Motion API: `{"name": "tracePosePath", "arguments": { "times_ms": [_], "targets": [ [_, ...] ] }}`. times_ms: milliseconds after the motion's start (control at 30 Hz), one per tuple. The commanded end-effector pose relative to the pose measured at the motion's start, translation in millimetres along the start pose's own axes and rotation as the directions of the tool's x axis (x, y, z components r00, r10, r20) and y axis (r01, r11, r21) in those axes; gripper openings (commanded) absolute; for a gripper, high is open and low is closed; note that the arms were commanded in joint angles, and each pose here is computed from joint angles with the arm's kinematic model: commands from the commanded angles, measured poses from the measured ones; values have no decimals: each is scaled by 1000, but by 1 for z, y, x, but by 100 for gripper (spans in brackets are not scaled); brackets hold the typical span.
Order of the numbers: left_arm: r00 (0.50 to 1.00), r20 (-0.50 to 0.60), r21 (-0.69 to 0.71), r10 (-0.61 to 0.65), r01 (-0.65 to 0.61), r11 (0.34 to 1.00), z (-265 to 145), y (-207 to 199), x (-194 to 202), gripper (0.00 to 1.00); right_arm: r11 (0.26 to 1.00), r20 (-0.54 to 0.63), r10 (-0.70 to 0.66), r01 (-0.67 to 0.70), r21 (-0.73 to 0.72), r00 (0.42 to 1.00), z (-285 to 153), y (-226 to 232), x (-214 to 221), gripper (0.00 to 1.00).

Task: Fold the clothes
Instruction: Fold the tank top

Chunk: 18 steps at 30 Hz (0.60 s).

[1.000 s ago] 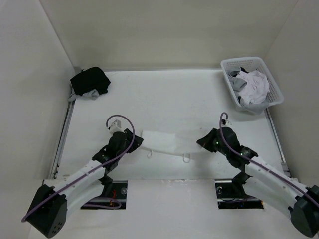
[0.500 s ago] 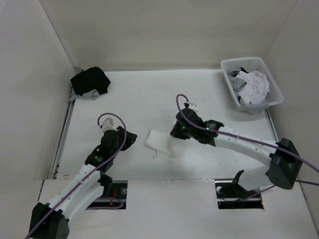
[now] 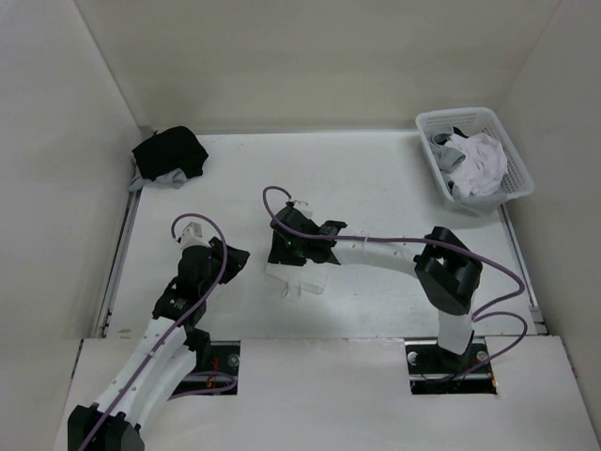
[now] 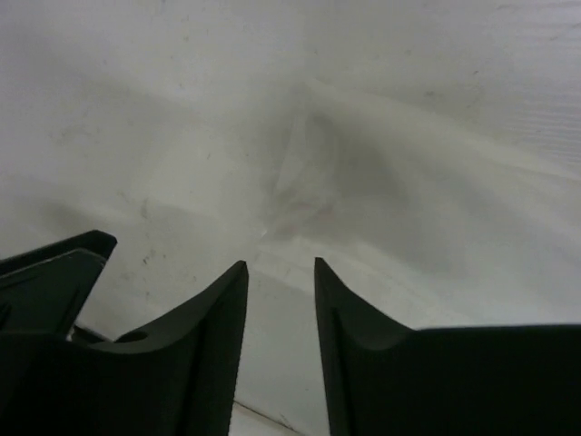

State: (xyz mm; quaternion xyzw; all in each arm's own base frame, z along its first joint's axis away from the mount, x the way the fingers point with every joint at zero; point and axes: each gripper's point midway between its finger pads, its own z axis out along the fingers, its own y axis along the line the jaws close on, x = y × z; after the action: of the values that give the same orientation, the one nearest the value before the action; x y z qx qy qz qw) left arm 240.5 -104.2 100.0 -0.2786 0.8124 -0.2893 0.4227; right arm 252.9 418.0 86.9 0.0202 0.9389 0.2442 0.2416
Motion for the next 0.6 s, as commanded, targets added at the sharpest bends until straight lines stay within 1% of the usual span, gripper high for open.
{"name": "tracePosePath", "arguments": {
  "times_ms": [0,33,100,167,200,300,333,400,467,500,567],
  "targets": [
    [999,19,47,28,-29,998,-6,-14,-9,34,978,69,19,-4,-209,997,-22,56,-16,47],
    [999,23,50,31,-32,998,-8,-16,-11,34,969,88,23,-1,-248,996,-30,63,-20,49],
    [999,31,65,41,-43,997,-10,-24,-14,34,956,135,48,-7,-293,990,-52,62,-28,49],
    [998,26,98,59,-61,993,-11,-37,-11,33,955,188,69,-11,-296,980,-71,48,-35,47],
    [997,17,107,74,-75,991,-9,-43,-8,33,957,210,79,-15,-288,975,-78,37,-38,42],
    [991,-22,122,132,-128,984,0,-61,10,33,964,243,70,-2,-267,968,-94,6,-34,8],
    [989,-27,117,147,-143,983,2,-63,14,33,966,259,52,17,-256,965,-101,-6,-31,0],
    [985,-35,132,170,-164,978,0,-69,23,34,977,326,24,47,-209,945,-116,-34,-32,0],
    [983,-24,162,180,-174,971,-9,-67,31,37,984,386,2,67,-165,923,-131,-61,-28,0],
    [983,-14,167,183,-178,970,-13,-62,33,39,986,402,0,66,-150,916,-138,-74,-25,5],
    [984,-29,137,177,-171,976,-18,-44,43,47,986,419,24,48,-160,908,-150,-95,-19,23]
  ]
}}
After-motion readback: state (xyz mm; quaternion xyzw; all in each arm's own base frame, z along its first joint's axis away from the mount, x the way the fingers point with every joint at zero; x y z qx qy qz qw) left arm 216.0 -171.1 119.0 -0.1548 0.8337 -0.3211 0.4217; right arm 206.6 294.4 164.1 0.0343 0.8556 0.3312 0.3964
